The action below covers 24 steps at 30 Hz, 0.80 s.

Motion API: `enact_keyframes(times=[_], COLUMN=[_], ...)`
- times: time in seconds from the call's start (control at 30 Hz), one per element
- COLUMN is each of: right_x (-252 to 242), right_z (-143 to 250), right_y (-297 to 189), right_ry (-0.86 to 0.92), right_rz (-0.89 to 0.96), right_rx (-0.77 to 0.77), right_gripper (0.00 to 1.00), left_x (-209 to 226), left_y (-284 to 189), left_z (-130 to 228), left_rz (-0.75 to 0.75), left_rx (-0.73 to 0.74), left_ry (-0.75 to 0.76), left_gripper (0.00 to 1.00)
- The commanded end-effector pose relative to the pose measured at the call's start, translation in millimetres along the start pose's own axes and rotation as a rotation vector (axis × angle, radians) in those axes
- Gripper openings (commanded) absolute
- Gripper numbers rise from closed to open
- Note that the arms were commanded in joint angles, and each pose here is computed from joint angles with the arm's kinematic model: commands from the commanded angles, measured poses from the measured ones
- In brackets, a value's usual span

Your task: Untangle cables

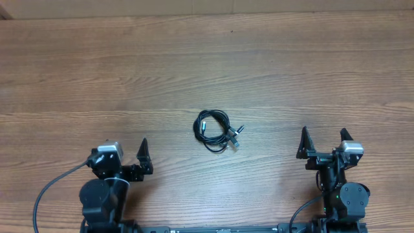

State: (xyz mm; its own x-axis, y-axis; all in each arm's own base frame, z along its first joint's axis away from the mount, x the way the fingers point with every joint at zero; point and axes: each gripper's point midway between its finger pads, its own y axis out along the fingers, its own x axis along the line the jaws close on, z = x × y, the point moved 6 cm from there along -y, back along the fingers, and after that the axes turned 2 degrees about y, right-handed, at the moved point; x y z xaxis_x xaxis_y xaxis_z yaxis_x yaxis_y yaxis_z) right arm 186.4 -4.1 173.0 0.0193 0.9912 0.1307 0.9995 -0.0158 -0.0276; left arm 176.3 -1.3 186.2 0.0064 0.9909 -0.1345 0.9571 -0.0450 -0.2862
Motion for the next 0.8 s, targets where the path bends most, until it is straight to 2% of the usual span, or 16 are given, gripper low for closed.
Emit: enact_keyframes(times=[0.0, 0.4, 0.77], right_x=[0.3, 0.3, 0.3], right_z=[2.2, 2.2, 2.2], right_y=[0.2, 0.2, 0.2], right_ry=[-0.001, -0.001, -0.001], right_rz=[-0.003, -0.003, -0.003], right_rx=[-0.002, -0.002, -0.002], right_gripper=[1.00, 1.00, 1.00], left_x=[-4.2, -13.9, -28.9], left_y=[-2.4, 14.3, 16.5], left_z=[-21.2, -58.8, -54.0], left_rz=[0.016, 0.066, 0.203], left_rx=[0.010, 0.167, 0.229], left_ry=[0.022, 0.014, -0.020], left_gripper=[1.00, 0.99, 1.00])
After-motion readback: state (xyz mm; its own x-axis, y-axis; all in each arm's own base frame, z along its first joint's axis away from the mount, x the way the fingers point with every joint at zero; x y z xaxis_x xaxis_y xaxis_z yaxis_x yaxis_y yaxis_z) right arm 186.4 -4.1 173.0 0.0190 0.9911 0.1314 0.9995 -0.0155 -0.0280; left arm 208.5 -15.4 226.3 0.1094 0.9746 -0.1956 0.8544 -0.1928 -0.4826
